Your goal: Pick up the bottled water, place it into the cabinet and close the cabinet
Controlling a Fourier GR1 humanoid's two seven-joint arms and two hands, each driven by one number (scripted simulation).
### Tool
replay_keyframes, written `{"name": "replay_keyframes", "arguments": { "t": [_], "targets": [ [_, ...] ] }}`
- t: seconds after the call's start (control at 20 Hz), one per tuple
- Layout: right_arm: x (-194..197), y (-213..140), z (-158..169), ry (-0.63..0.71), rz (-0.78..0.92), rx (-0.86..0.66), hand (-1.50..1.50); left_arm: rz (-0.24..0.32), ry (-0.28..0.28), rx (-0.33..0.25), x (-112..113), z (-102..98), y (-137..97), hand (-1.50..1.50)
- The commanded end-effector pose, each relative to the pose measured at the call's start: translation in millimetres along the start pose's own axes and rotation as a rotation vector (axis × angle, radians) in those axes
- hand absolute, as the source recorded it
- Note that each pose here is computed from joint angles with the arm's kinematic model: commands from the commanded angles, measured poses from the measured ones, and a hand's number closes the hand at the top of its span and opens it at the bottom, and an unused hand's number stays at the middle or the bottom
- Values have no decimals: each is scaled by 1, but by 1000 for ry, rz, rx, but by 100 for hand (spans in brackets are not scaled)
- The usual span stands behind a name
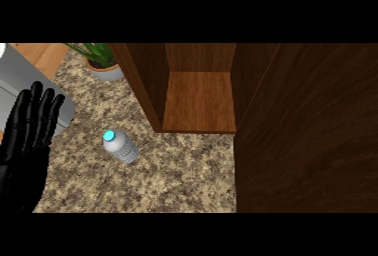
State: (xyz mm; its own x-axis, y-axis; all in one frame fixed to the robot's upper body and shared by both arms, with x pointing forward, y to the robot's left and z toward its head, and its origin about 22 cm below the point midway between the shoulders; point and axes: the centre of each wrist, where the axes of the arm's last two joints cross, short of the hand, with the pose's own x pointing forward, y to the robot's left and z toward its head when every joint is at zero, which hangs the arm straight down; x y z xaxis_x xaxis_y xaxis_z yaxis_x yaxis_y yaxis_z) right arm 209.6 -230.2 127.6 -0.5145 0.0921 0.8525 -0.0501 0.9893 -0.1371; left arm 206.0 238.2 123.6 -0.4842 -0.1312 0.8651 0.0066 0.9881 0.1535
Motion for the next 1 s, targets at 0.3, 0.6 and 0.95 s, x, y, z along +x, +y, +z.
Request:
{"name": "replay_keyframes", "arguments": {
  "t": [0.3, 0.6, 0.95],
  "targets": [
    [14, 13, 28, 61, -142, 161, -150, 337, 95, -225, -34, 2, 42, -150],
    [48, 13, 41, 93, -169, 190, -150, 432, 139, -291, -5, 8, 77, -150],
    [60, 31, 41, 76, -167, 182, -150, 413, 170, -257, 14, 16, 98, -150]
  ]
}}
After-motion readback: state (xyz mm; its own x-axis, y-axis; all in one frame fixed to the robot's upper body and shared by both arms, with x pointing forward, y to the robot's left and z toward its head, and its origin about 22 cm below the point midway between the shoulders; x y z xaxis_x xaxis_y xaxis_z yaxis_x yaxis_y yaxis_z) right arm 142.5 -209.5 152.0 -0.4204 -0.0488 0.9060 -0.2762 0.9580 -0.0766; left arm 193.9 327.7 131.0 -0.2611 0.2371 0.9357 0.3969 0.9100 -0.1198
